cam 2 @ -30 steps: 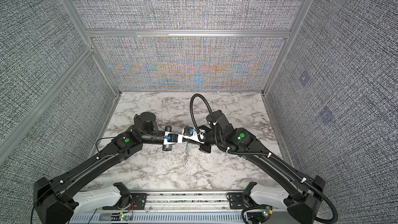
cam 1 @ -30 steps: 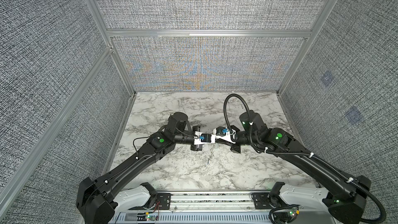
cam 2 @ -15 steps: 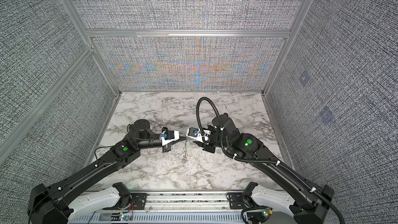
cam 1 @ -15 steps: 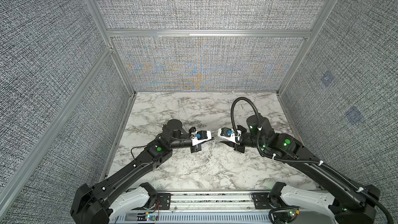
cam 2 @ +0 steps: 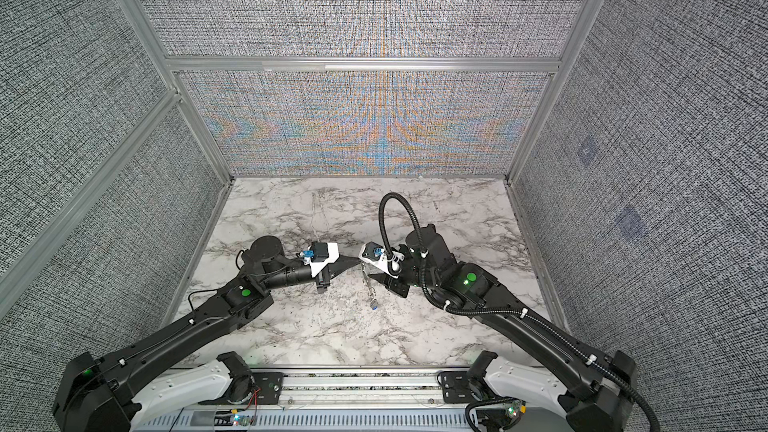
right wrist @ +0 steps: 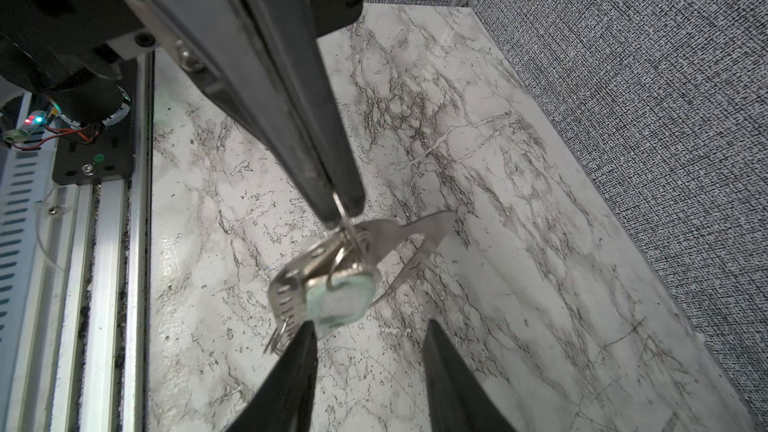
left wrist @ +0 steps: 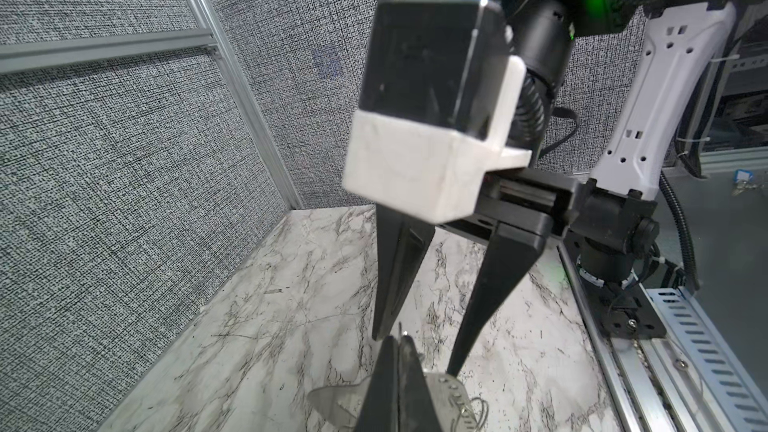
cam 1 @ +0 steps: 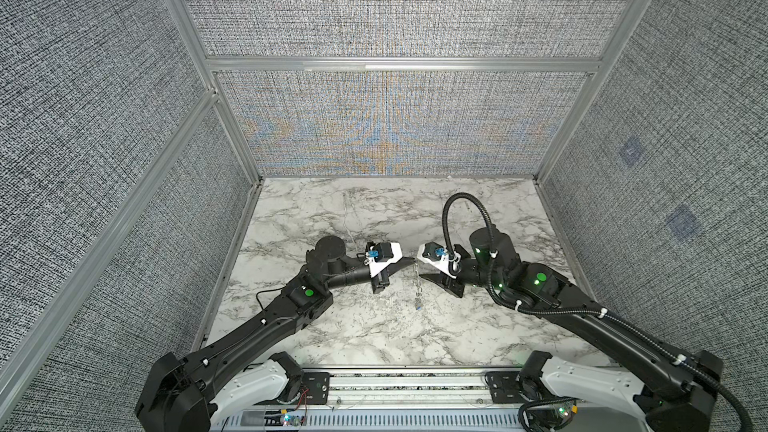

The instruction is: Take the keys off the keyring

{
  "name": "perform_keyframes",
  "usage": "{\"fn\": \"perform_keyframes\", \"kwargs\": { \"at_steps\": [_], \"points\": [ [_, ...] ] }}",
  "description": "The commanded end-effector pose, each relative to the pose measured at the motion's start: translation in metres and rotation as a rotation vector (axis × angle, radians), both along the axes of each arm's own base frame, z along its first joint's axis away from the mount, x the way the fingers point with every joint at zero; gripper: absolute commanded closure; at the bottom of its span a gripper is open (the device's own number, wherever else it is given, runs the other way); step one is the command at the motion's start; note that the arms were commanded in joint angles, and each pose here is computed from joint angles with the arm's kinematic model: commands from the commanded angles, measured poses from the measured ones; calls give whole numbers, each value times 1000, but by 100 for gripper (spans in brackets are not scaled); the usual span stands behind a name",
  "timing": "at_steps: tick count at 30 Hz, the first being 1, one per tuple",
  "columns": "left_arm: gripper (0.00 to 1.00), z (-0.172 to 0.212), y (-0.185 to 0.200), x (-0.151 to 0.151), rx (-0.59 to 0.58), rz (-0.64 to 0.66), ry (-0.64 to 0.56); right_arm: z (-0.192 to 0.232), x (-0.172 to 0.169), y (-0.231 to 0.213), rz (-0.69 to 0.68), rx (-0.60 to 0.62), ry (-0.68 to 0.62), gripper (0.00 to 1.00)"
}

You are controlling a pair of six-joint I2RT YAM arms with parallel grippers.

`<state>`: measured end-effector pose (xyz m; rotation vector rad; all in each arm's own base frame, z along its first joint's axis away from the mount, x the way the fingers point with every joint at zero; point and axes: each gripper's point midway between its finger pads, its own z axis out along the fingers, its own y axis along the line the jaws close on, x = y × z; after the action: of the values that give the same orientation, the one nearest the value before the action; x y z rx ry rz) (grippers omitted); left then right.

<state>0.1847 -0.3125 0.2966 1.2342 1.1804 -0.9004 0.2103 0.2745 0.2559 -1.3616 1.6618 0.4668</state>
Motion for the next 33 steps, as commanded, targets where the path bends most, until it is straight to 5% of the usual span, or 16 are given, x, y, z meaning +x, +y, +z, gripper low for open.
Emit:
{"fn": "perform_keyframes", "kwargs": {
  "at_steps": [1, 33],
  "points": [
    [100, 19, -1, 1, -77, 2, -20, 12, -1, 11, 19, 79, 9, 54],
    [100, 15, 1, 17, -86, 90, 58, 15, 27, 9, -151, 142, -114, 45]
  ]
}}
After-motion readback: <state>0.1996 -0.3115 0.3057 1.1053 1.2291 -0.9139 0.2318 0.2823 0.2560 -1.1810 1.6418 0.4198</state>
